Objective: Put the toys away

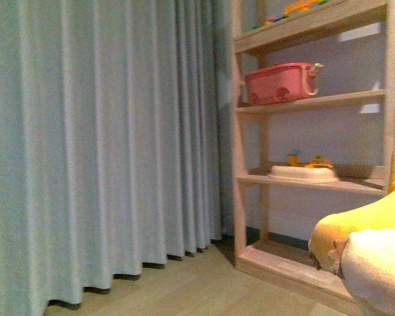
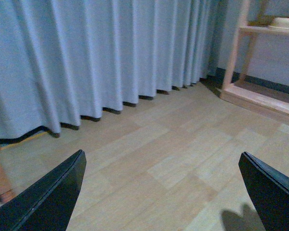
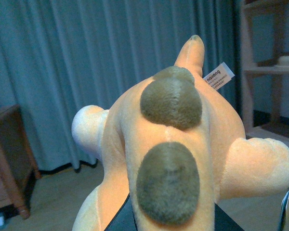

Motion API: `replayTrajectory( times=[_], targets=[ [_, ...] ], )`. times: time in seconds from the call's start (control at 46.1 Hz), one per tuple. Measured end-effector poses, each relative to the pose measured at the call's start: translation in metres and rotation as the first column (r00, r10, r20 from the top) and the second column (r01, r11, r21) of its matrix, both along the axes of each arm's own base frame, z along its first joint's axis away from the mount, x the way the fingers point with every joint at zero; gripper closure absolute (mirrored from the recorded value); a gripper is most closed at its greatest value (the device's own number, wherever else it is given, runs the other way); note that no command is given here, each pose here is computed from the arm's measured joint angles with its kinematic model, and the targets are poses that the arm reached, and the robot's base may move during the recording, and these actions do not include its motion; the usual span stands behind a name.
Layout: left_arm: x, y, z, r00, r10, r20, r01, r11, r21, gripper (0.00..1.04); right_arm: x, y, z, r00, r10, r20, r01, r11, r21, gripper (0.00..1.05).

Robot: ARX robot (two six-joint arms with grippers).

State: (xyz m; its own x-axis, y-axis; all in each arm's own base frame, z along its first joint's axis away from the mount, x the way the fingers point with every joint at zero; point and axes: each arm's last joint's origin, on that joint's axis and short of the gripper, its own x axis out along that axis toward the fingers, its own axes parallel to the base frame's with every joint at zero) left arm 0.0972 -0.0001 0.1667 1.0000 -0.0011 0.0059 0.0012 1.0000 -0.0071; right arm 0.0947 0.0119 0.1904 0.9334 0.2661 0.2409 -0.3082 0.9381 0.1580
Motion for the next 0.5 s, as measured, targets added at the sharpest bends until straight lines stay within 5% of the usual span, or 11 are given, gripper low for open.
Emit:
replayTrajectory(
  times=[0.499],
  targets=[
    [0.0,0.0,0.0,1.0,0.001,0.0,-0.001,1.0,0.0,0.06,0.0,0.0,0.0,1.0,-0.001,0.0,0.001,1.0,0.0,0.97]
  ],
)
